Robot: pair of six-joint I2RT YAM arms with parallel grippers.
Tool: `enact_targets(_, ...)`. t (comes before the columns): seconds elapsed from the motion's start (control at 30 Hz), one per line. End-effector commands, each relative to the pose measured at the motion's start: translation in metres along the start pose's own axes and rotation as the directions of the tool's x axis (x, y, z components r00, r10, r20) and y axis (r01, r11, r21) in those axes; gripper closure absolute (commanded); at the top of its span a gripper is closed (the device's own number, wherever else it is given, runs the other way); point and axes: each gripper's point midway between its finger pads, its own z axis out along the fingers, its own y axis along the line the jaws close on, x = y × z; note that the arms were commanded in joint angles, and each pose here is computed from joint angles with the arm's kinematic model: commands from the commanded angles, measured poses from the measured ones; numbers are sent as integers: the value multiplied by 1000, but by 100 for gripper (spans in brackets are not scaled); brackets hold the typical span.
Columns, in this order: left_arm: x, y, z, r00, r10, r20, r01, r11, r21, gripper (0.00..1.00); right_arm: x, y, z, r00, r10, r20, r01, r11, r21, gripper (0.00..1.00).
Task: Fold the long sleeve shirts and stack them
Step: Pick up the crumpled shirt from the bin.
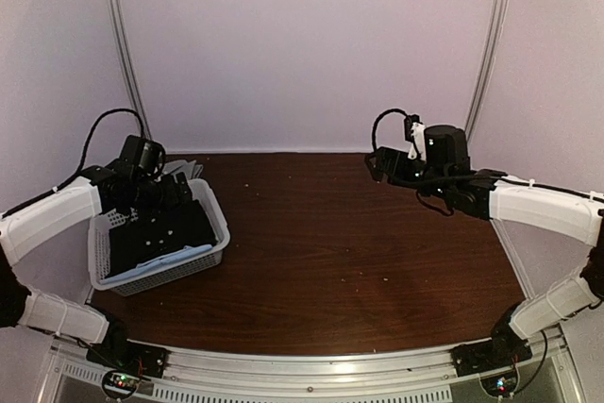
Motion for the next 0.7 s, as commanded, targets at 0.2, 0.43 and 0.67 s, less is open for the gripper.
enact_targets(0.2, 35, 81, 33, 982, -161, -95, 140, 970, -201, 3, 2, 4, 1, 1000, -18, -4, 18, 999, -44, 0)
enact_targets(0.43, 43, 96, 58, 981, -162, -105, 130, 957, -259, 18, 11, 6, 1, 1000, 0, -21, -1, 998, -68, 0)
enact_targets(0.67, 44, 106, 76, 984, -146, -105, 106, 942, -317, 50, 13, 6, 1, 1000, 8, -27, -10, 997, -77, 0)
